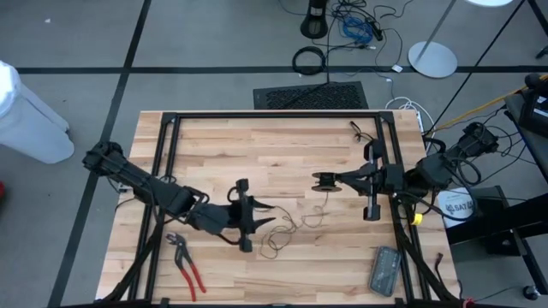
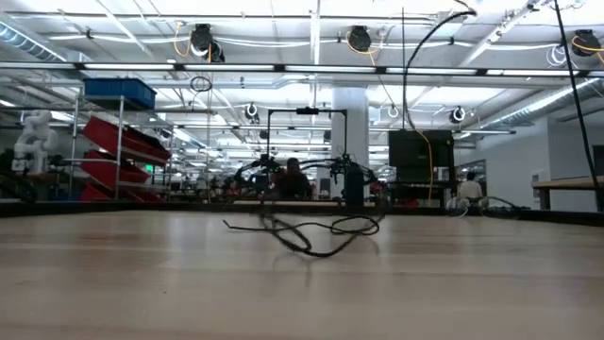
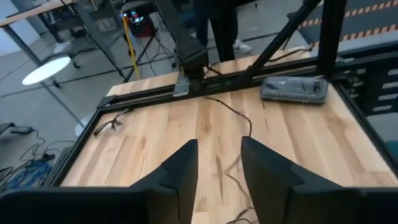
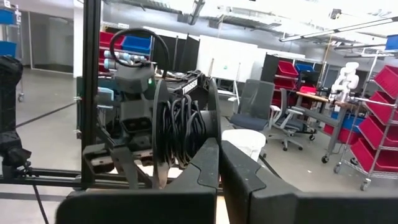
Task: Coil cords
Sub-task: Uncoil the black wire from the black spool
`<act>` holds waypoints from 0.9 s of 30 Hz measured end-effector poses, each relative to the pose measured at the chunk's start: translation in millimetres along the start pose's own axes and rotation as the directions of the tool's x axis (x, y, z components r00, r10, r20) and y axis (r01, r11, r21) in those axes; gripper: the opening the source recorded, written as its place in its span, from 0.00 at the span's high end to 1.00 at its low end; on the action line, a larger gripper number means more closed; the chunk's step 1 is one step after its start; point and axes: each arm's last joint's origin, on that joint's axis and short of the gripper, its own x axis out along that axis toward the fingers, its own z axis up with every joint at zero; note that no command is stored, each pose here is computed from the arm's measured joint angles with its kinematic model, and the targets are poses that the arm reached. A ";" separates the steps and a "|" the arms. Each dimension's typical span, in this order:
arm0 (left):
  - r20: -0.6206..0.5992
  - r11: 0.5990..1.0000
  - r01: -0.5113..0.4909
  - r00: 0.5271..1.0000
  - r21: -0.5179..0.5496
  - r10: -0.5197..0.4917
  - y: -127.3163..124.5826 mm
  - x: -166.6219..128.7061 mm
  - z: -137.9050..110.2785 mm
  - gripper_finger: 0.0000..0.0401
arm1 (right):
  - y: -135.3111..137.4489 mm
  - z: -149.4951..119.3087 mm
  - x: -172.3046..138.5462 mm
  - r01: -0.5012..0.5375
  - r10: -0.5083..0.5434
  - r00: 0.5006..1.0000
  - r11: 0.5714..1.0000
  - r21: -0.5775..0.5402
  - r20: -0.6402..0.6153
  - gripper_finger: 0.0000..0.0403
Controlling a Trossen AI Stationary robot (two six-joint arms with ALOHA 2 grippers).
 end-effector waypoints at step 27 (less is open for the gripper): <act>0.170 0.998 -0.058 0.984 0.002 0.057 -6.1 24.4 9.3 0.66 | 0.4 -1.7 0.1 -0.003 0.003 1.000 1.000 0.011 -0.014 1.00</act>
